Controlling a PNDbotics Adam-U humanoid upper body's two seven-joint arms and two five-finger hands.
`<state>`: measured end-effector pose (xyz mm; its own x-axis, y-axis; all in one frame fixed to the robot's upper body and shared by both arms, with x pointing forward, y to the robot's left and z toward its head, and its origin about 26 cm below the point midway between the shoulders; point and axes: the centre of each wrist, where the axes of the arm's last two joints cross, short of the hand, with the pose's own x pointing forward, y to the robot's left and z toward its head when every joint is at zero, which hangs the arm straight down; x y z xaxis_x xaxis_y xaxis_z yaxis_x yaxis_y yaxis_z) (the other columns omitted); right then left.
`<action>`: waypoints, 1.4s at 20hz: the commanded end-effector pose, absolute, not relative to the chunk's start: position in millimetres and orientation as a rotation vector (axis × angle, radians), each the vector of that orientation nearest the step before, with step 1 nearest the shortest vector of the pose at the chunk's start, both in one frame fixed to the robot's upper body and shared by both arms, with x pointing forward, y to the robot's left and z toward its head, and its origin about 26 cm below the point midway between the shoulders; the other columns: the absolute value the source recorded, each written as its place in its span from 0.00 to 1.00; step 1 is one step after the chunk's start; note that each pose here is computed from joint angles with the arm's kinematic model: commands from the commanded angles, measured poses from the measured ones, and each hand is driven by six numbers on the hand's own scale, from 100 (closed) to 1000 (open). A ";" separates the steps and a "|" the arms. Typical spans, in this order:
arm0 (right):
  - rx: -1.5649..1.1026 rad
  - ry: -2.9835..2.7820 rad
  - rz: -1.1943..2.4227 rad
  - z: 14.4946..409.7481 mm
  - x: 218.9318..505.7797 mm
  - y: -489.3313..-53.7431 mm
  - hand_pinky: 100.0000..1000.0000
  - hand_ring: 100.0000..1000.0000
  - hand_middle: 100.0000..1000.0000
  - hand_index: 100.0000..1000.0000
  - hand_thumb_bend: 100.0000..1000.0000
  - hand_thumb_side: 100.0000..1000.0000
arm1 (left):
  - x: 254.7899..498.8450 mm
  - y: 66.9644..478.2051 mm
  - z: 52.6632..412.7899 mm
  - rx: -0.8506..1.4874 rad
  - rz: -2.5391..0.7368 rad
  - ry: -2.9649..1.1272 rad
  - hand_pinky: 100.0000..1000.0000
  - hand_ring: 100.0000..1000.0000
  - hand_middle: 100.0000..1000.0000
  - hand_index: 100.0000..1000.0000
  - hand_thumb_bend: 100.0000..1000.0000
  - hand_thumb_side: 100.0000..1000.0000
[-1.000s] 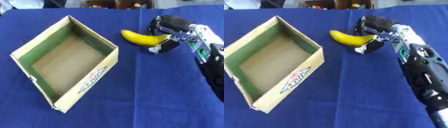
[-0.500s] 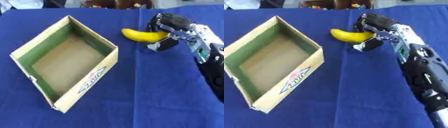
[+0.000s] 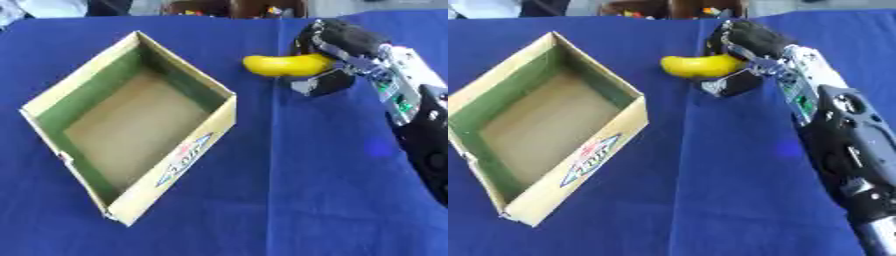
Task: Pick up objects on the table and place them in the box.
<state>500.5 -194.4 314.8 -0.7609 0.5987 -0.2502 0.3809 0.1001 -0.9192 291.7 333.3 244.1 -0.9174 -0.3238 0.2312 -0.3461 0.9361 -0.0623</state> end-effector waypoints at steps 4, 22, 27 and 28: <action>-1.035 -2.305 1.647 342.2 492.1 -187.2 0.33 0.48 0.23 0.44 0.13 0.52 | 288.2 333.0 253.6 0.501 0.123 -2.910 0.67 0.77 0.82 0.91 0.00 0.85; -0.945 -2.556 1.504 366.9 473.1 -120.0 0.29 0.47 0.15 0.43 0.14 0.56 | 288.9 331.4 254.8 0.483 0.123 -2.913 0.66 0.77 0.82 0.91 0.00 0.85; -0.898 -2.605 1.473 372.0 466.4 -93.0 0.29 0.47 0.15 0.43 0.16 0.56 | 289.1 330.9 255.4 0.477 0.123 -2.915 0.66 0.77 0.82 0.91 0.00 0.85; -0.887 -2.615 1.469 373.0 464.9 -87.6 0.29 0.47 0.15 0.43 0.16 0.56 | 289.2 330.8 255.6 0.476 0.123 -2.915 0.66 0.77 0.82 0.91 0.00 0.85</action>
<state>473.3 -96.3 354.8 -0.8390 0.4943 -0.2276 0.4400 0.3702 -0.8181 292.8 331.0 246.1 -0.9237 -0.3073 0.2288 -0.3292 0.9421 -0.0638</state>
